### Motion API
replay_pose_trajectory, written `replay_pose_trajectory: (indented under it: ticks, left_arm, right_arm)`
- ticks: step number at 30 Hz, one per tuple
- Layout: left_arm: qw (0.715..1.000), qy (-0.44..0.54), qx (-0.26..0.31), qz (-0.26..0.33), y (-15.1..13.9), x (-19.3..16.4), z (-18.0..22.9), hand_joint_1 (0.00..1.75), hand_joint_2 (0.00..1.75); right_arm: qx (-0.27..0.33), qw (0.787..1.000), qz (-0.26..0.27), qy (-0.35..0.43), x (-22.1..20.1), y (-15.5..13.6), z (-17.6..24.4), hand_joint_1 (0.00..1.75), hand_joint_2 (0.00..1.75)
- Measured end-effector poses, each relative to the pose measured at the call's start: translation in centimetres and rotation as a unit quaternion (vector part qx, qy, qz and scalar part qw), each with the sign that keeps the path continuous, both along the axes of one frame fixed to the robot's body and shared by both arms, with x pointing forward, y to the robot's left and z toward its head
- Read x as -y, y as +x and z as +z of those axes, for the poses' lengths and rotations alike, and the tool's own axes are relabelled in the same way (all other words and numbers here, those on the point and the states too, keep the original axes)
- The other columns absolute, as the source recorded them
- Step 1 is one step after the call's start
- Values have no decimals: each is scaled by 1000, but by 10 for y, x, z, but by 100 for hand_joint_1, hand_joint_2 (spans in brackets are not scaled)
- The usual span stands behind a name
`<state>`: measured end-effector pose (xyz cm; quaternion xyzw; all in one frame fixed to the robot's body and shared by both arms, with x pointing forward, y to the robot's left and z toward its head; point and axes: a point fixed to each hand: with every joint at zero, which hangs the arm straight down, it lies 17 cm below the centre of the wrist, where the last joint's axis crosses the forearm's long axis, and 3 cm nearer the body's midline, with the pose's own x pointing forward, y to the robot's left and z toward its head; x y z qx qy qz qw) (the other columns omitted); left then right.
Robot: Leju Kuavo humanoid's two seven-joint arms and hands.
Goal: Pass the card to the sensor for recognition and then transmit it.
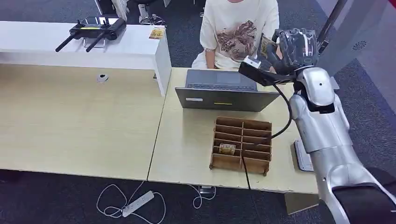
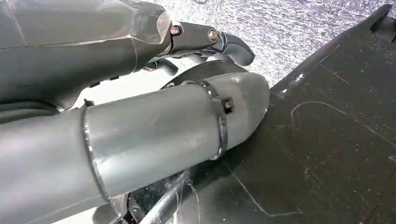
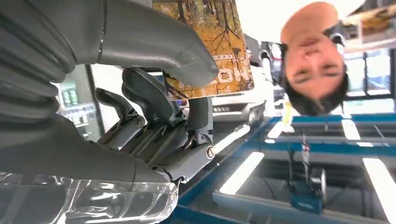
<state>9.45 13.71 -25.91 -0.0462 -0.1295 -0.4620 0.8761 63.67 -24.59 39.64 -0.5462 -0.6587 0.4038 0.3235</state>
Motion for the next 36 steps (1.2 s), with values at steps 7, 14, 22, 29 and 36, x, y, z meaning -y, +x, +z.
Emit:
replay_pose_trajectory:
  ticks: [7,14,22,29,36]
  left_arm:
    - [1000,-1,-1,4,0,0,0,0,0]
    - [1000,-1,-1,5,0,1,0,0,0]
    - [1000,-1,-1,3,-1,1,0,0,0]
    - [1000,-1,-1,0,-1,1,0,0,0]
    - [1000,0,0,-1,-1,1,0,0,0]
  right_arm:
    - [-46,998,-51,1,24,32,18,175,175]
    - [-81,994,-72,6,29,44,12,175,175]
    - [-111,990,-90,6,40,49,-5,175,175]
    - [-139,984,-112,-1,52,51,-17,175,175]
    - [-144,982,-119,-3,56,52,-20,117,175]
